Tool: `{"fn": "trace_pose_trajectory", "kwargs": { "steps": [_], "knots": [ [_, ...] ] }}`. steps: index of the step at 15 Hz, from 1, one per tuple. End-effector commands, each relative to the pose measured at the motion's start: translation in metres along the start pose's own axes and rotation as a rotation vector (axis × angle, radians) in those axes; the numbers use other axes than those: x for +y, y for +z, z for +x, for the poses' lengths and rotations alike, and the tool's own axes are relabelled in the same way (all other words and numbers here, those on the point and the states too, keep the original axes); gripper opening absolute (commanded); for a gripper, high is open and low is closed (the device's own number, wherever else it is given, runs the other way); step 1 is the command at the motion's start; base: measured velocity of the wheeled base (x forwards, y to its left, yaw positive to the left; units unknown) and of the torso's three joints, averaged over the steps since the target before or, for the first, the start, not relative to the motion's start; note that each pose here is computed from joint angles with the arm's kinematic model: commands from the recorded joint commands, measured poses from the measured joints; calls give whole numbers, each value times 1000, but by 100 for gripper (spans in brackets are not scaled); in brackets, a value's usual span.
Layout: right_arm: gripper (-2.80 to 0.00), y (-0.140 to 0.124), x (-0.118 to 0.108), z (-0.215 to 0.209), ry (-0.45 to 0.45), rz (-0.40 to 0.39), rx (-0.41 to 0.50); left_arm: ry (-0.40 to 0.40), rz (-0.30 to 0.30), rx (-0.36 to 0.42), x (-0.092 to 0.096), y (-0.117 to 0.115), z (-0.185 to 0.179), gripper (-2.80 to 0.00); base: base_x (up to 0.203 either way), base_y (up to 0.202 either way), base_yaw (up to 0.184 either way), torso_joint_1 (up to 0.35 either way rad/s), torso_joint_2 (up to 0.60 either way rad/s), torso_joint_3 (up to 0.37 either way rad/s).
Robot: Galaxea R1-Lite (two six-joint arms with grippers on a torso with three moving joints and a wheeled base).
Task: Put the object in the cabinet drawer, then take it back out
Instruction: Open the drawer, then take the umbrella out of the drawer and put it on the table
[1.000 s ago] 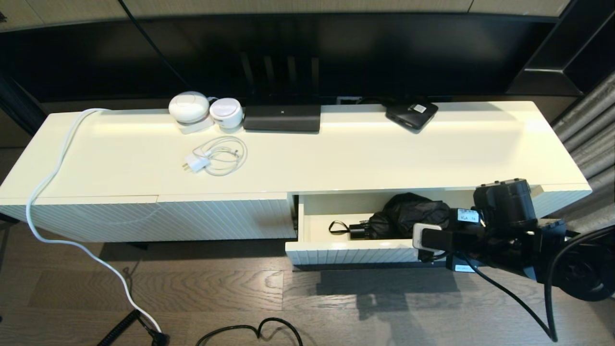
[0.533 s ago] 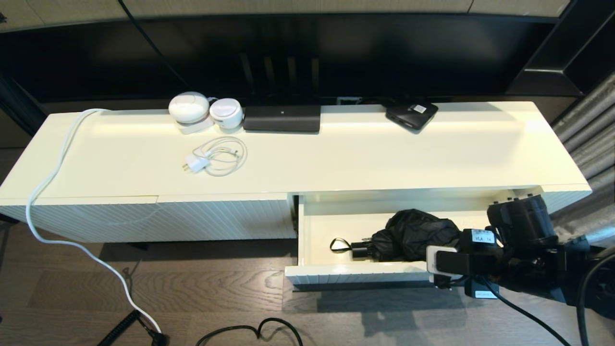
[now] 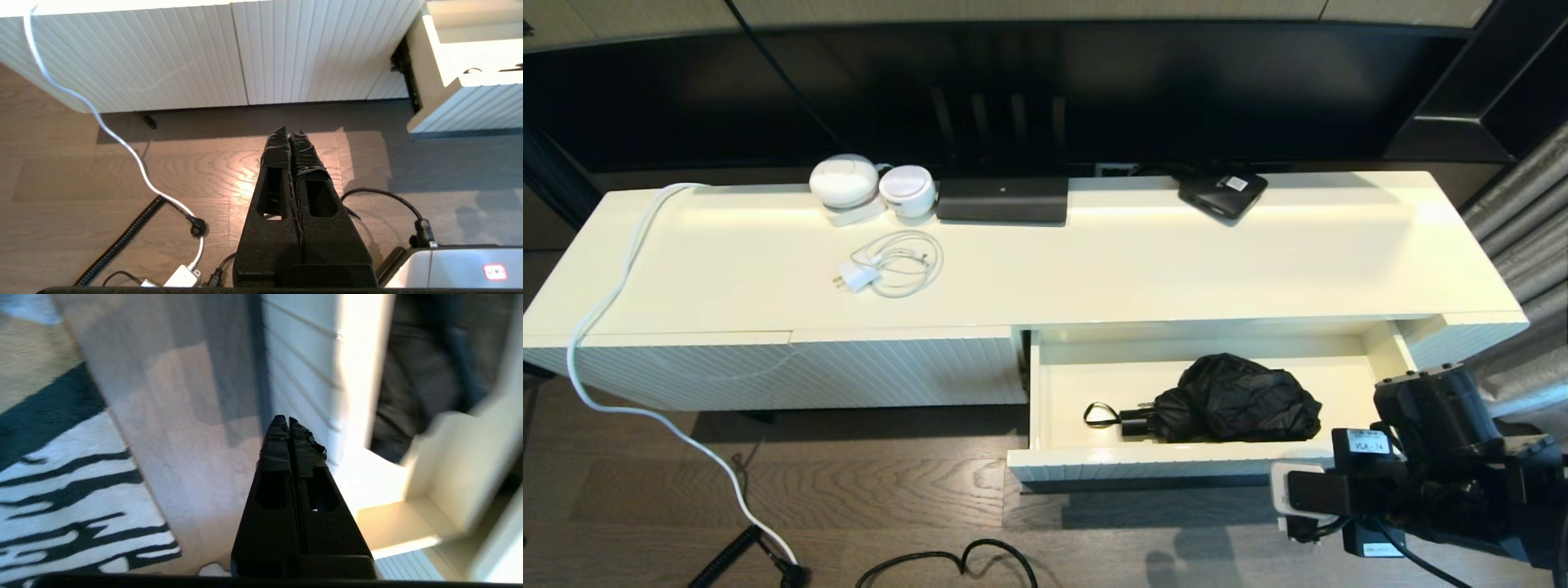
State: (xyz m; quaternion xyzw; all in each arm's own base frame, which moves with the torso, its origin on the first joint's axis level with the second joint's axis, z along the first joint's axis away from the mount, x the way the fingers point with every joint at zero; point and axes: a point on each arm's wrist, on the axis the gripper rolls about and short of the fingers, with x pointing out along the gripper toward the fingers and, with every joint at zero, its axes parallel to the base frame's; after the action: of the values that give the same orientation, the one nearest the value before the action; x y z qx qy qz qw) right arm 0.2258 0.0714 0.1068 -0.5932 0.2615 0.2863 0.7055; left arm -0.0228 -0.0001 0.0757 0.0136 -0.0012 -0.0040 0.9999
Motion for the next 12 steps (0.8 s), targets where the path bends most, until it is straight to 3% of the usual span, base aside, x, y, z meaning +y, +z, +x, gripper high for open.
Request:
{"fn": "trace_pose_trajectory", "kwargs": {
  "steps": [1,3,7,12],
  "knots": [
    [-280,3,-8,-25,-92,-2,-41,-1,-1,2,0,0,0,-280,0,0,0,0,0,0],
    [-280,1,-7,-57,-139,-8,-72,0,0,2,0,0,0,-280,0,0,0,0,0,0],
    [-280,-17,11,-115,-147,1,-64,-1,0,2,0,0,0,-280,0,0,0,0,0,0],
    [-280,-34,30,-151,-183,29,-50,-1,0,2,0,0,0,-280,0,0,0,0,0,0]
  ]
}}
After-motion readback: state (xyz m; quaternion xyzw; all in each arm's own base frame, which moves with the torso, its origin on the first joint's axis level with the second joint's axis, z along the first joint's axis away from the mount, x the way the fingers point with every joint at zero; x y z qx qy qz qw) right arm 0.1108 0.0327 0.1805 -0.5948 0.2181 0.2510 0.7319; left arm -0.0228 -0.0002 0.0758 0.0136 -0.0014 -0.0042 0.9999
